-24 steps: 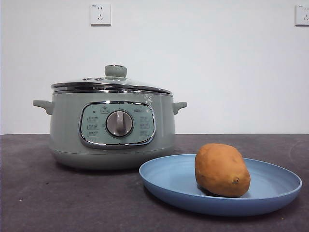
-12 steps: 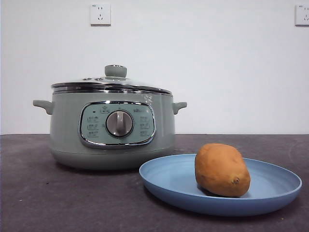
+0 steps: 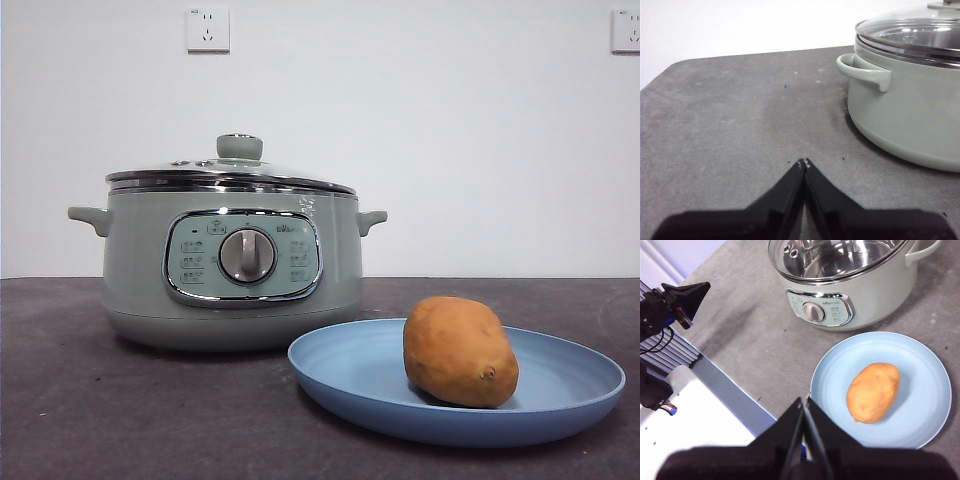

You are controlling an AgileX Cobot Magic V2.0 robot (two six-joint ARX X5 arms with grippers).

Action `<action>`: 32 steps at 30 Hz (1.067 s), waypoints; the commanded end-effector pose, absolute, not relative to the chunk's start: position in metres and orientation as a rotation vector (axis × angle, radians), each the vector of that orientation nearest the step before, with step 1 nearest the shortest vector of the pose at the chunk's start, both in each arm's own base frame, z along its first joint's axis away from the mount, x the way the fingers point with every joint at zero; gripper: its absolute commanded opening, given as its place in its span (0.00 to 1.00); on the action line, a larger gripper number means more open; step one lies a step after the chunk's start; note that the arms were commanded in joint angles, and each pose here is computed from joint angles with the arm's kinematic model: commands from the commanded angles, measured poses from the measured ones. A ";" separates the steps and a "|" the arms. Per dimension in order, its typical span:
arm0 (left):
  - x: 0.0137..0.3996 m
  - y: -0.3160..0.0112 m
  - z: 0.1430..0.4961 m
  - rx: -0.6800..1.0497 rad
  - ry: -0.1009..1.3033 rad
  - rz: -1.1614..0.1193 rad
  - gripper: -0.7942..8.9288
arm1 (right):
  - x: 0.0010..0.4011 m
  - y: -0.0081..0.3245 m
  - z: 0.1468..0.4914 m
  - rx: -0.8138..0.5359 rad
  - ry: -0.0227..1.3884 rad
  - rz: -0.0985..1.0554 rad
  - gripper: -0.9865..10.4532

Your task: Take the potato out from the steamer,put the potato on the plate,close the lid

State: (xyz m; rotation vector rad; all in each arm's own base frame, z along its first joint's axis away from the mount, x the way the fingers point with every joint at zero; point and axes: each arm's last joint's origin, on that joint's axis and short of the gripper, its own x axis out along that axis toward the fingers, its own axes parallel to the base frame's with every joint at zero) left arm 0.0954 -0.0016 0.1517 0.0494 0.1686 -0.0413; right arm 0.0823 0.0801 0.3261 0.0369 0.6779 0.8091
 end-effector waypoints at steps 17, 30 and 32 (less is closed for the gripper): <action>0.096 -0.001 0.147 0.043 0.182 -0.036 0.08 | 0.082 0.080 0.327 0.042 0.677 0.805 0.09; 0.096 -0.001 0.147 0.043 0.182 -0.035 0.08 | 0.082 0.028 0.329 0.120 0.295 0.399 0.09; 0.096 -0.001 0.147 0.043 0.182 -0.036 0.08 | 0.082 0.021 0.322 0.099 0.216 0.327 0.09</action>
